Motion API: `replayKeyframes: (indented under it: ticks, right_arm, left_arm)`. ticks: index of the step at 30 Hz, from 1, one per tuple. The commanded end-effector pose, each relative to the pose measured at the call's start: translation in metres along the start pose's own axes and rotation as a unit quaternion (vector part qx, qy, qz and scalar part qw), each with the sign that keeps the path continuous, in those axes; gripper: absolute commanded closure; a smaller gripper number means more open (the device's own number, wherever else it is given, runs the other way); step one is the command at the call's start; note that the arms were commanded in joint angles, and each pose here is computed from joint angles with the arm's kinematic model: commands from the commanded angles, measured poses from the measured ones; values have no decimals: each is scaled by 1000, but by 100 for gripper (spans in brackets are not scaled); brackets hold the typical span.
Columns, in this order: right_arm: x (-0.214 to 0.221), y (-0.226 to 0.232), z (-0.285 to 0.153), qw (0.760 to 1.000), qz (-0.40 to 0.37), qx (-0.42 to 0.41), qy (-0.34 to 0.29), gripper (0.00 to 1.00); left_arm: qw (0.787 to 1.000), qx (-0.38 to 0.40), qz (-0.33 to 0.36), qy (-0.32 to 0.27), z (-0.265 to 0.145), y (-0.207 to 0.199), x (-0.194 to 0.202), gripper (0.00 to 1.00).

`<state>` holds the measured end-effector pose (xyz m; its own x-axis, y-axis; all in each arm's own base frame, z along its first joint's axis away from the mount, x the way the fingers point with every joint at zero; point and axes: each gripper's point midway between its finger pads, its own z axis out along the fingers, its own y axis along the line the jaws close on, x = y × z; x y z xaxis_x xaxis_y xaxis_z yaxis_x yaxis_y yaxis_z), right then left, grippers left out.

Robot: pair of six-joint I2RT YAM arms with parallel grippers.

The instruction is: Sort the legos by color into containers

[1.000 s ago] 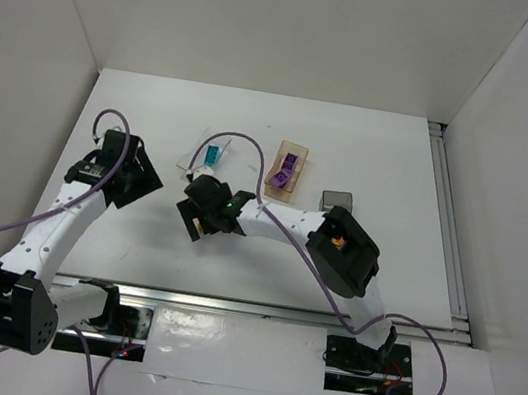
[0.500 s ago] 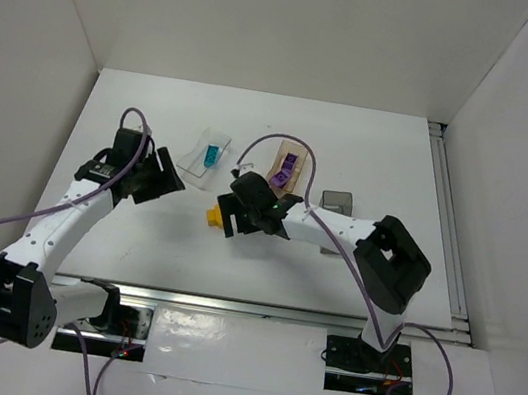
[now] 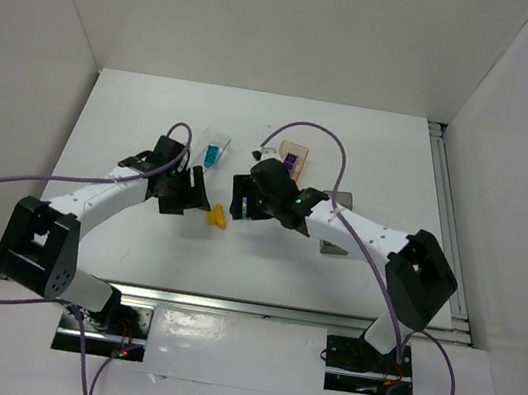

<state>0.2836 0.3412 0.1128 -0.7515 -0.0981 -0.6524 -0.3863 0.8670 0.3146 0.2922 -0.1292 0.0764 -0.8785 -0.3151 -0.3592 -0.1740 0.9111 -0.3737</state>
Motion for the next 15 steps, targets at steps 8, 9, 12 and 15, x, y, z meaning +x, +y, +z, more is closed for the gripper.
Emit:
replayKeyframes:
  ticks: [8,9,12,15]
  right_arm:
    - [-4,30,27,993,-110,-18,41,40]
    - [4,24,33,990,-129,-10,58,40]
    - [12,16,39,988,-136,4,70,32]
    - [10,26,46,989,-129,-31,63,32]
  left_arm:
    - [988,-16,-91,-123,-56,29,-39,21]
    - [988,-24,-89,-125,-59,33,-41,21]
    - [987,-32,-94,-127,-64,38,-45,21]
    - [988,-27,-98,-119,-61,39,-43,21]
